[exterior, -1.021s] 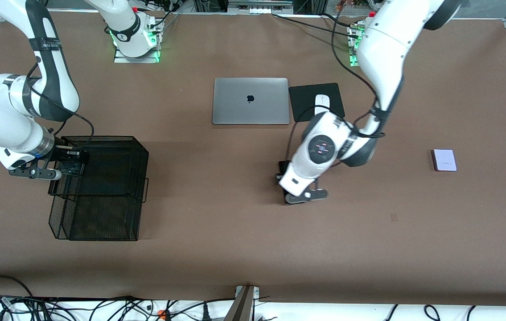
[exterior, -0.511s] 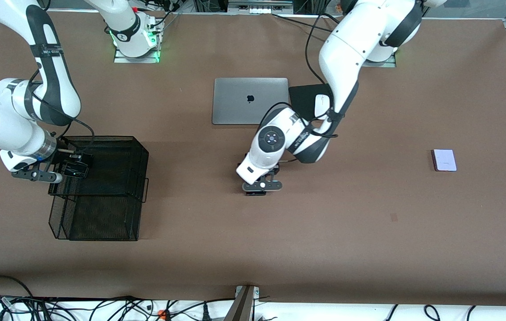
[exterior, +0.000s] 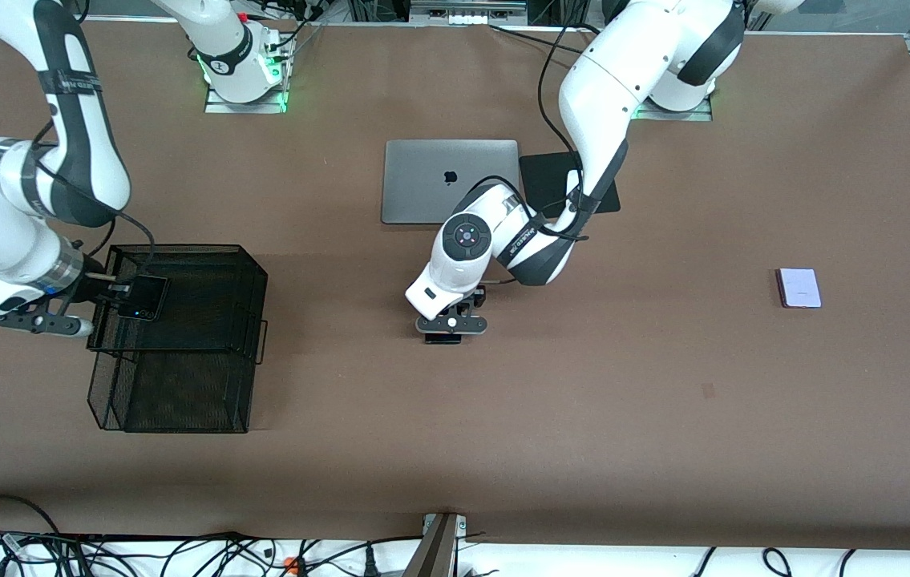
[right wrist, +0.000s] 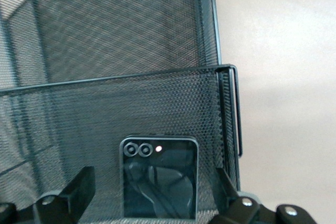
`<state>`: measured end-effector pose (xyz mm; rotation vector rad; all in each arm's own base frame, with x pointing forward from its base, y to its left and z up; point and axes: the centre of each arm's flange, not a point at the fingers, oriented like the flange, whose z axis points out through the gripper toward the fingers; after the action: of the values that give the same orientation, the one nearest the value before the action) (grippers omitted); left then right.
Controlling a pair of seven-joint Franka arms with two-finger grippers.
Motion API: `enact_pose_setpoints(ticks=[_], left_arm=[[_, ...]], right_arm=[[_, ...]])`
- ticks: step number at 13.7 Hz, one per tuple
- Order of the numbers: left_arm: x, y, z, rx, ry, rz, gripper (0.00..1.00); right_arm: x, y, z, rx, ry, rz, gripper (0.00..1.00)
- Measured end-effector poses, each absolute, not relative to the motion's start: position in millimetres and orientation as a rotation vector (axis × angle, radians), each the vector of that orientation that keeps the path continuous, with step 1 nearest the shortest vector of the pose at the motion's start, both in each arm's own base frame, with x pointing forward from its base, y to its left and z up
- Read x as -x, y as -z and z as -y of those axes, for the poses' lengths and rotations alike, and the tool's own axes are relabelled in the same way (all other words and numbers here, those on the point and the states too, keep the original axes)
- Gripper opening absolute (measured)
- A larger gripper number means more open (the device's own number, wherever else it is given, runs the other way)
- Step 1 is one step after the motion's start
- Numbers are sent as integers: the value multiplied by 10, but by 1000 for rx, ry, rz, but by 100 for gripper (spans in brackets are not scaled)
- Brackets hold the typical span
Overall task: Place phones with both arms
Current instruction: 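Set the black phone mid-table with the left gripper while the right gripper releases, then grasp the black phone with the right gripper while the left gripper reaches the white phone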
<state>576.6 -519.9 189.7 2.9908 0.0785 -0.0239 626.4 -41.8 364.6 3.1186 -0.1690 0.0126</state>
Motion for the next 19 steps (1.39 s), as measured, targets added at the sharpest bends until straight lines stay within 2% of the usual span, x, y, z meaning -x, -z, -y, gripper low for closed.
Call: enact_pose_setpoints(ticks=[1,4,8,13,19], left_arm=[[-5775,-1910,5199,-2989,21,-96,100],[-5799,-1943,5198,-2985,13,-118,100],[-6031,-2184,4863,-3042,96,-187,100],[-6309,-2617,3703,-3135,317,-210,100],[-6285,-2460,2033,-3220,483,-55,100]], right_arm=[[-6305,-3813,365,-3124,11,157,100],[-6403,-4181,28,-3139,27,80,100],[-6337,-4245,-1146,-3147,29,72,100],[-6012,-3916,-2803,-3191,-10,183,100],[-6065,-3116,-4232,-3235,-80,219,100]])
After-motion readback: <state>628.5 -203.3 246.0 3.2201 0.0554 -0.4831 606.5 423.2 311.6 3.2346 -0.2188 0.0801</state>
